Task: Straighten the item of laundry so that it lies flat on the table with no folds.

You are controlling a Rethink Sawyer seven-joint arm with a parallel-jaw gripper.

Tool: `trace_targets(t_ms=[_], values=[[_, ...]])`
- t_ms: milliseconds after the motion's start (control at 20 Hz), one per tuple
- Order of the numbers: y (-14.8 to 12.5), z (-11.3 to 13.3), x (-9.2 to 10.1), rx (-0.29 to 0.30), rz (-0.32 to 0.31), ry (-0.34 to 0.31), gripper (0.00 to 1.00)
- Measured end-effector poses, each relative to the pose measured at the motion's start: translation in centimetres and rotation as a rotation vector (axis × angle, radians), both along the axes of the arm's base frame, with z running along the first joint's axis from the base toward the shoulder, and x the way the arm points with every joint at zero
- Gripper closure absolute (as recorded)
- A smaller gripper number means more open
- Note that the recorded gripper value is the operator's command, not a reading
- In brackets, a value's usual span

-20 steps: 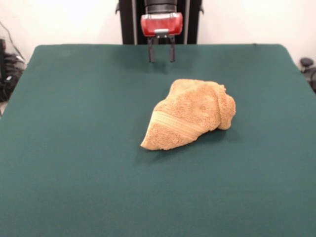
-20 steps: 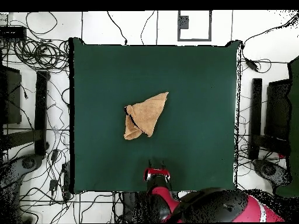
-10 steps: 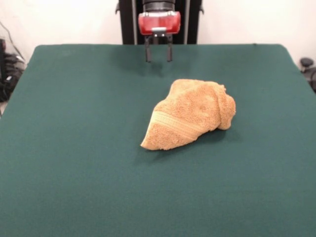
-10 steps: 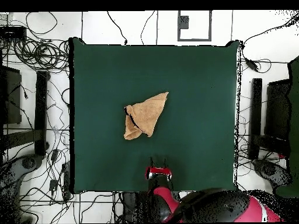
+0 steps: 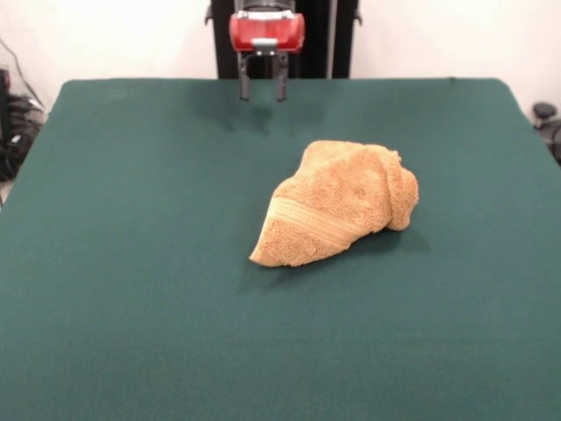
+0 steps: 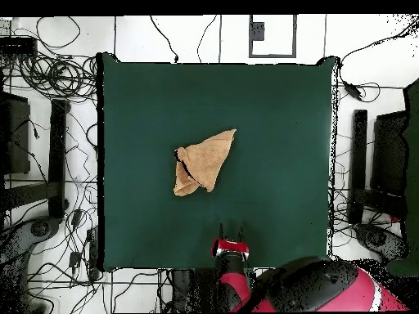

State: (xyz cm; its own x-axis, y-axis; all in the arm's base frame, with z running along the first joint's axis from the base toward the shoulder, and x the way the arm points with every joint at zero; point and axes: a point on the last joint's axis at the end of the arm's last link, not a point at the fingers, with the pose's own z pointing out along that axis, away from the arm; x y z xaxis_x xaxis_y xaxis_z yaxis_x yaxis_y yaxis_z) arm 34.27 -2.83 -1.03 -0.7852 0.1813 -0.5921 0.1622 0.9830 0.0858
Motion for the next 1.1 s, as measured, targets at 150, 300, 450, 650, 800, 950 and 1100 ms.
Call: trace_targets(t_ms=[150, 300, 450, 650, 800, 950, 1100], values=[[-0.5, 0.0, -1.2, 0.002, -0.017, -0.01, 0.0], [-0.5, 0.0, -2.0, 0.004, -0.022, -0.006, 0.0], [-0.3, -0.1, -2.9, 0.01, -0.024, 0.015, 0.0], [-0.1, -0.3, -3.1, 0.015, -0.024, 0.022, 0.0], [0.0, -0.3, -3.1, 0.015, -0.021, 0.022, 0.0], [0.1, -0.3, -3.1, 0.015, -0.017, 0.022, 0.0], [0.4, -0.3, -3.1, 0.015, -0.008, 0.024, 0.0]])
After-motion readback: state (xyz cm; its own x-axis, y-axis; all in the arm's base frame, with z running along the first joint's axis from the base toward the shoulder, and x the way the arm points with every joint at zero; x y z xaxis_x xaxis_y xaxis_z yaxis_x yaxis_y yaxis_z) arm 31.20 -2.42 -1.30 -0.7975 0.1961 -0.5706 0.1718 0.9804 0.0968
